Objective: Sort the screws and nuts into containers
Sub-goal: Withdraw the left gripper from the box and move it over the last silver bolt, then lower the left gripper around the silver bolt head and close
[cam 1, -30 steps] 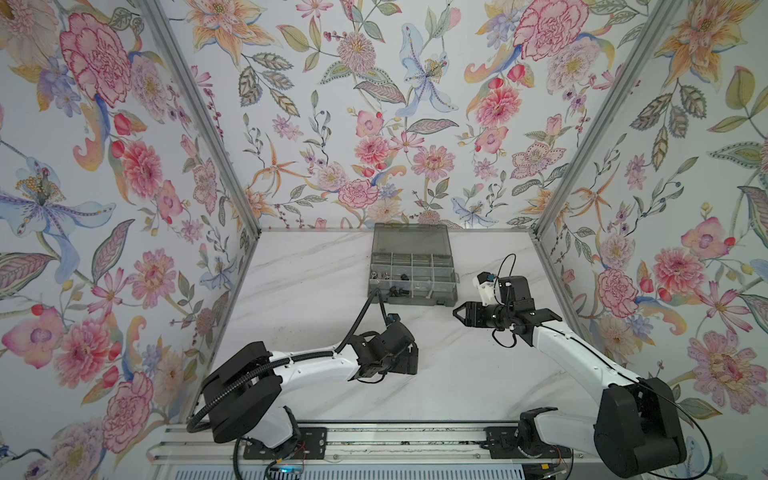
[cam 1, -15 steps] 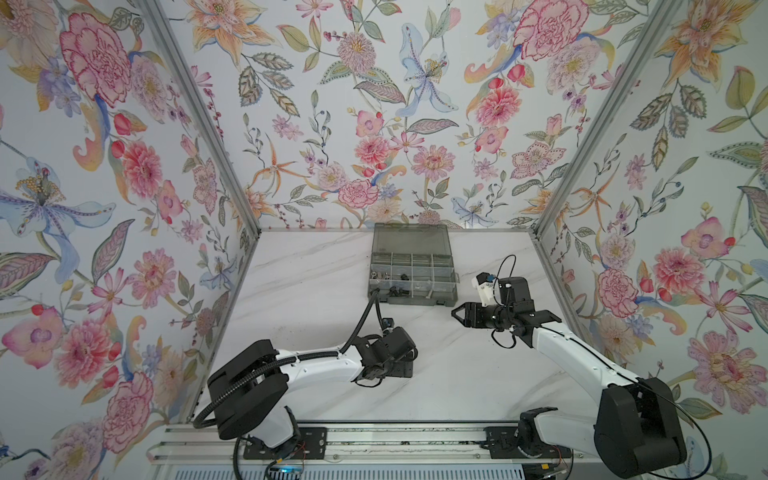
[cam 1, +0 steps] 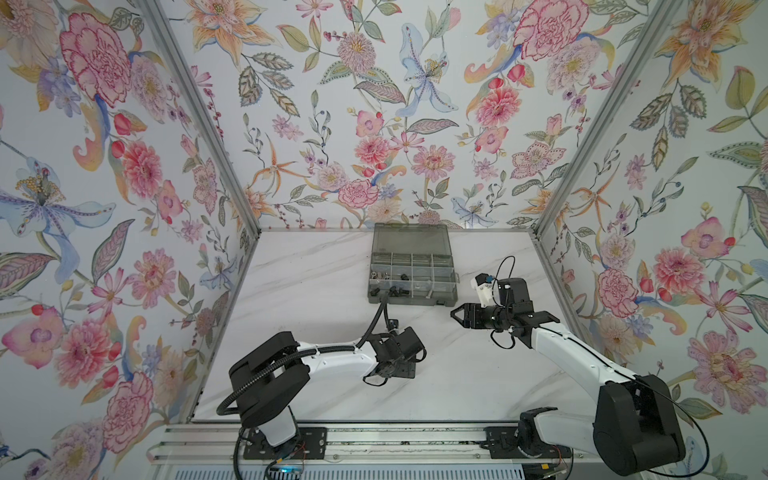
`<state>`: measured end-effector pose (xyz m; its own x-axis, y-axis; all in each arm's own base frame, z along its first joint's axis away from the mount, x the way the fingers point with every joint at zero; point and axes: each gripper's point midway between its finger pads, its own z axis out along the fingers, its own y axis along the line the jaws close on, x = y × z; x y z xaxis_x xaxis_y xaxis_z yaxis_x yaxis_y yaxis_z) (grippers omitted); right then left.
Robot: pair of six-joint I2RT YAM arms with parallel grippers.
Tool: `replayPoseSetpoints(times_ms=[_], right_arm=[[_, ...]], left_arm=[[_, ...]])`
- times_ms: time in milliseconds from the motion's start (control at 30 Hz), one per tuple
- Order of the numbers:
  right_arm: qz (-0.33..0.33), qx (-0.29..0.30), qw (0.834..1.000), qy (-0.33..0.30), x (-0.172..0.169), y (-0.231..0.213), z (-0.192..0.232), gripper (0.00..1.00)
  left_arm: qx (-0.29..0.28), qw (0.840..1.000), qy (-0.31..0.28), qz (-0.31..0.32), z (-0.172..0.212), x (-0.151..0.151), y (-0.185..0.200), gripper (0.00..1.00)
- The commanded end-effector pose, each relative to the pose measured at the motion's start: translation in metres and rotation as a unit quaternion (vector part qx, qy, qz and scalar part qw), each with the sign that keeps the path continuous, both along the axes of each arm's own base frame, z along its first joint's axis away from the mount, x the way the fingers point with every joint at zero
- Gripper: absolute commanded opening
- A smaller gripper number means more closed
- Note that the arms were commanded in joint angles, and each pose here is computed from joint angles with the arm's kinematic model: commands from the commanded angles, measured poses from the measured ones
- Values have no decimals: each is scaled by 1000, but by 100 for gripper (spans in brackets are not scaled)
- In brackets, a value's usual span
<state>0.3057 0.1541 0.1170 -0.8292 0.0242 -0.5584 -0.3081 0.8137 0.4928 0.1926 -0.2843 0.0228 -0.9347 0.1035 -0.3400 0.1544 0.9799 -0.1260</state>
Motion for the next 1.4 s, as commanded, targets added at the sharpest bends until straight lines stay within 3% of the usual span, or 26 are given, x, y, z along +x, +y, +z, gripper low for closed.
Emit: replayPoseSetpoints(times_ms=[0, 333, 533, 833, 1167, 1367], right_arm=[[13, 2, 1000, 2, -2, 3, -6, 63], [16, 2, 1000, 10, -3, 4, -14, 63], [16, 3, 1000, 12, -2, 4, -16, 63], [16, 6, 1000, 18, -3, 4, -20, 63], [11, 7, 1000, 21, -4, 4, -21, 63], [9, 8, 1000, 25, -5, 4, -23, 63]], left_arm=[[52, 998, 14, -10, -10, -10, 10, 90], [108, 993, 25, -27, -21, -15, 10, 72], [137, 990, 28, -34, -22, -16, 13, 69], [144, 988, 37, -36, -28, -19, 16, 55], [149, 987, 36, -40, -37, -18, 19, 54], [153, 987, 33, -38, -39, -17, 23, 46]])
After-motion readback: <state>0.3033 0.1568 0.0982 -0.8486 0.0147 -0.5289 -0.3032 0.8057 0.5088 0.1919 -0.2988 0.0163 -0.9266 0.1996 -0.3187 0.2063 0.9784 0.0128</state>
